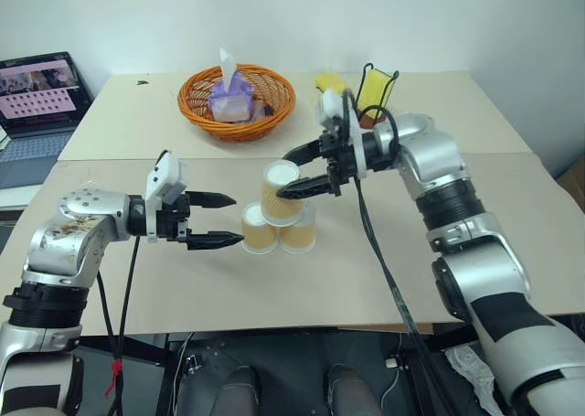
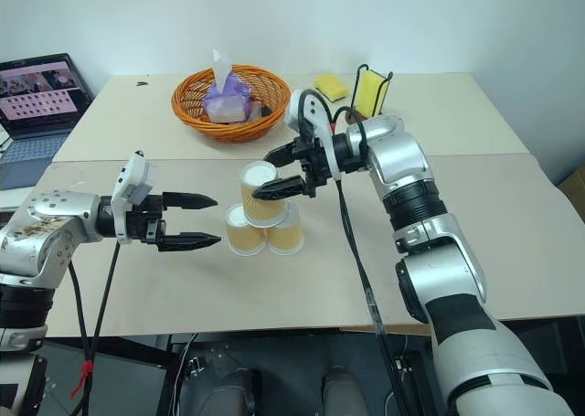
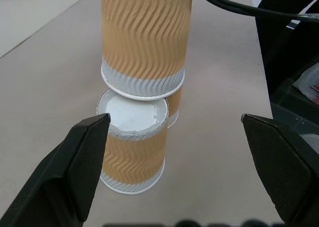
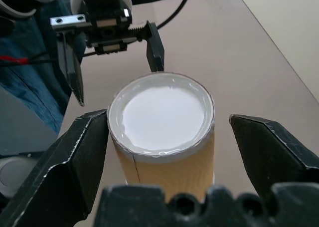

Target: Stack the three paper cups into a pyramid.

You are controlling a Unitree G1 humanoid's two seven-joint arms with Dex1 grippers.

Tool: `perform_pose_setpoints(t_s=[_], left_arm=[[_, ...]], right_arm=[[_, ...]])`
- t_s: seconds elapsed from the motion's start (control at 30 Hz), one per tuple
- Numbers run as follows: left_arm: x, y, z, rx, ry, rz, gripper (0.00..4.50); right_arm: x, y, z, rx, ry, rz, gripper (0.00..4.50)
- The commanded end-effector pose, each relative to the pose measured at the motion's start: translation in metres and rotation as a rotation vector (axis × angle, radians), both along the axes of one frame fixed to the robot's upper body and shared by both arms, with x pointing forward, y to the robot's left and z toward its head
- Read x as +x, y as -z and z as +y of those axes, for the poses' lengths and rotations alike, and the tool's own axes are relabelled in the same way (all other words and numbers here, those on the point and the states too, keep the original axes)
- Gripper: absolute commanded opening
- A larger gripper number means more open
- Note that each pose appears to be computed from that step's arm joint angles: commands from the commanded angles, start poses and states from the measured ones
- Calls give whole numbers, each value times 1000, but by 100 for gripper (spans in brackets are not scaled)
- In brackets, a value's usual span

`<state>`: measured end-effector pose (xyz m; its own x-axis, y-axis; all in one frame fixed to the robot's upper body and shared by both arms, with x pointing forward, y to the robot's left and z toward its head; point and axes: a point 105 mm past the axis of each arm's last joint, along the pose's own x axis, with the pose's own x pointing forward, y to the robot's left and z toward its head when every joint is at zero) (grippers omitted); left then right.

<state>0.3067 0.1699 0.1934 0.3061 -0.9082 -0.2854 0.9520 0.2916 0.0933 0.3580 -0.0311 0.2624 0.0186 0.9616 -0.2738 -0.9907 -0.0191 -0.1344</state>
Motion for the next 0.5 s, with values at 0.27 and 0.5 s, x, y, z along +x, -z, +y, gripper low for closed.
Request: perform_pose_setpoints(t_s=[0.27, 0.5], left_arm=[[5, -19, 10, -93, -134, -82, 450], [3, 4, 60, -247, -673, -125, 450]], right_arm=[[-14, -103, -38, 303, 195, -184, 441], [32, -62, -171, 410, 950, -193, 441]])
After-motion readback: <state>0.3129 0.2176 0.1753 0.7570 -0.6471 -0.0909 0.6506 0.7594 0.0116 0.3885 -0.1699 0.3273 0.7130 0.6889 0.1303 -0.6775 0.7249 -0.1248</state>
